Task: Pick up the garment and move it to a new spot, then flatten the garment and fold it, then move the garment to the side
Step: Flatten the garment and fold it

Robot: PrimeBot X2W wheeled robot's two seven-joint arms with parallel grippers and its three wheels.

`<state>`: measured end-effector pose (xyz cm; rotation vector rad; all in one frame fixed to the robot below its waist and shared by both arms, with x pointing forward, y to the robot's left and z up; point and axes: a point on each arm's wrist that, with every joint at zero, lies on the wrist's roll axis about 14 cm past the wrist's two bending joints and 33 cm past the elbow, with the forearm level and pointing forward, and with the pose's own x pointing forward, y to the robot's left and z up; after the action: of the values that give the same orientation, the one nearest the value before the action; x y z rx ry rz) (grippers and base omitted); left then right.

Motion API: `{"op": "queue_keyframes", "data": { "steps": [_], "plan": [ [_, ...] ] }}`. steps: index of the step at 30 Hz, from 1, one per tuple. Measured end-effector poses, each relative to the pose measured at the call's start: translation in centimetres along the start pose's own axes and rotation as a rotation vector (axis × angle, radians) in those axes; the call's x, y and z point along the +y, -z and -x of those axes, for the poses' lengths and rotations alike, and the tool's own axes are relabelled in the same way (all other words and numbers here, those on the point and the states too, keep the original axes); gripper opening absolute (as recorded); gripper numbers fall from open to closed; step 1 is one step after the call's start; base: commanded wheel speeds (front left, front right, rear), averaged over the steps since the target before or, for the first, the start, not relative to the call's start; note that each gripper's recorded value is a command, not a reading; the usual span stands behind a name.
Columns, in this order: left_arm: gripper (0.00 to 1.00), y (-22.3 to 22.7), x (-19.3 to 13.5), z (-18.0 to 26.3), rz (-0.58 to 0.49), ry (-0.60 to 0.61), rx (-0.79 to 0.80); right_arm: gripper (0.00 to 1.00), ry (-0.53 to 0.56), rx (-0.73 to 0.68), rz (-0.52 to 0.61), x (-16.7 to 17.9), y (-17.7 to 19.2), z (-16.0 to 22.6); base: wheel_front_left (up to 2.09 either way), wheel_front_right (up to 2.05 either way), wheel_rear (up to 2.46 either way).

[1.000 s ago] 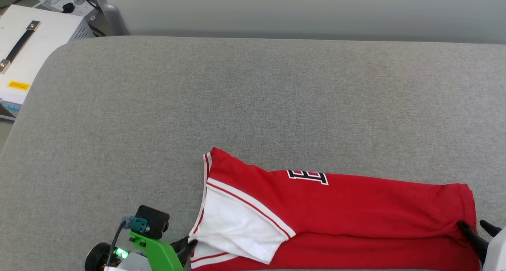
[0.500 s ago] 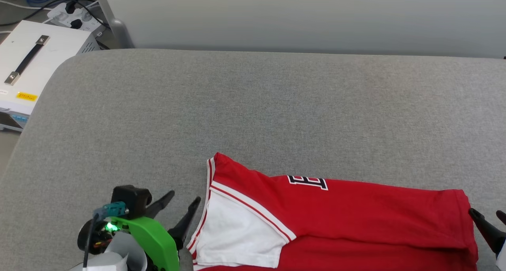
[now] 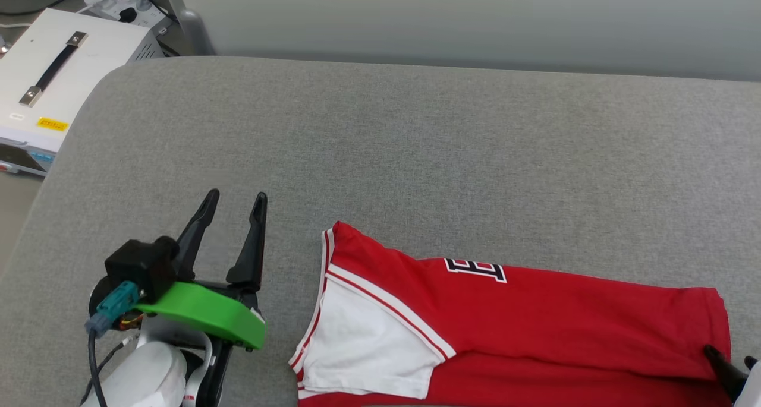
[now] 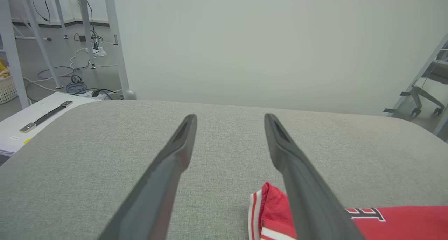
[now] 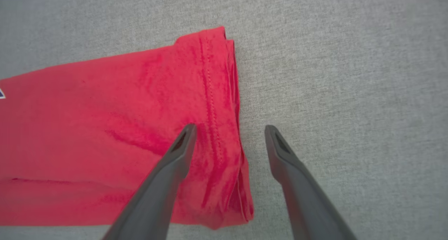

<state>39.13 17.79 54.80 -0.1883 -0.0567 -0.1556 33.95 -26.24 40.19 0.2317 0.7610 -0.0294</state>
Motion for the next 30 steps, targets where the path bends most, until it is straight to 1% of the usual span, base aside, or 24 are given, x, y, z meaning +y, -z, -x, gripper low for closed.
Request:
{"op": "queue_keyframes", "data": {
  "steps": [4, 10, 18, 19, 20, 22, 26, 30],
  "plan": [
    [1.0, 0.5, 0.9, 0.9, -0.008, -0.021, -0.021, 1.0, 0.011, 0.039, -0.022, -0.1, 1.1, -0.9, 0.0, 0.0, 0.0],
    [1.0, 2.0, 2.0, 1.8, -0.023, -0.038, -0.004, 1.0, -0.002, 0.09, -0.038, 0.4, 2.3, -1.9, 0.0, 0.0, 0.0],
    [1.0, 2.4, 2.5, 1.8, -0.017, -0.042, -0.014, 1.0, -0.022, 0.173, -0.039, 1.1, 4.3, -2.6, 0.0, 0.0, 0.0],
    [1.0, 2.4, 2.5, 1.8, -0.014, -0.042, -0.015, 0.78, -0.028, 0.18, -0.038, 1.3, 4.5, -2.7, 0.0, 0.0, 0.0],
    [1.0, 2.5, 2.5, 1.8, -0.015, -0.042, -0.013, 0.38, -0.033, 0.189, -0.038, 1.5, 4.6, -2.8, 0.0, 0.0, 0.0],
    [1.0, 2.7, 2.7, 1.9, -0.021, -0.045, -0.01, 0.0, -0.037, 0.193, -0.039, 1.6, 4.7, -2.9, 0.0, 0.0, 0.0],
    [1.0, 2.9, 2.6, 2.0, -0.018, -0.04, -0.008, 0.0, -0.049, 0.181, -0.041, 2.0, 4.5, -2.9, 0.0, 0.0, 0.0],
    [1.0, 3.1, 2.7, 2.4, -0.016, -0.045, -0.005, 0.0, -0.039, 0.142, -0.048, 1.5, 3.9, -2.6, 0.0, 0.0, 0.0]
  ]
}}
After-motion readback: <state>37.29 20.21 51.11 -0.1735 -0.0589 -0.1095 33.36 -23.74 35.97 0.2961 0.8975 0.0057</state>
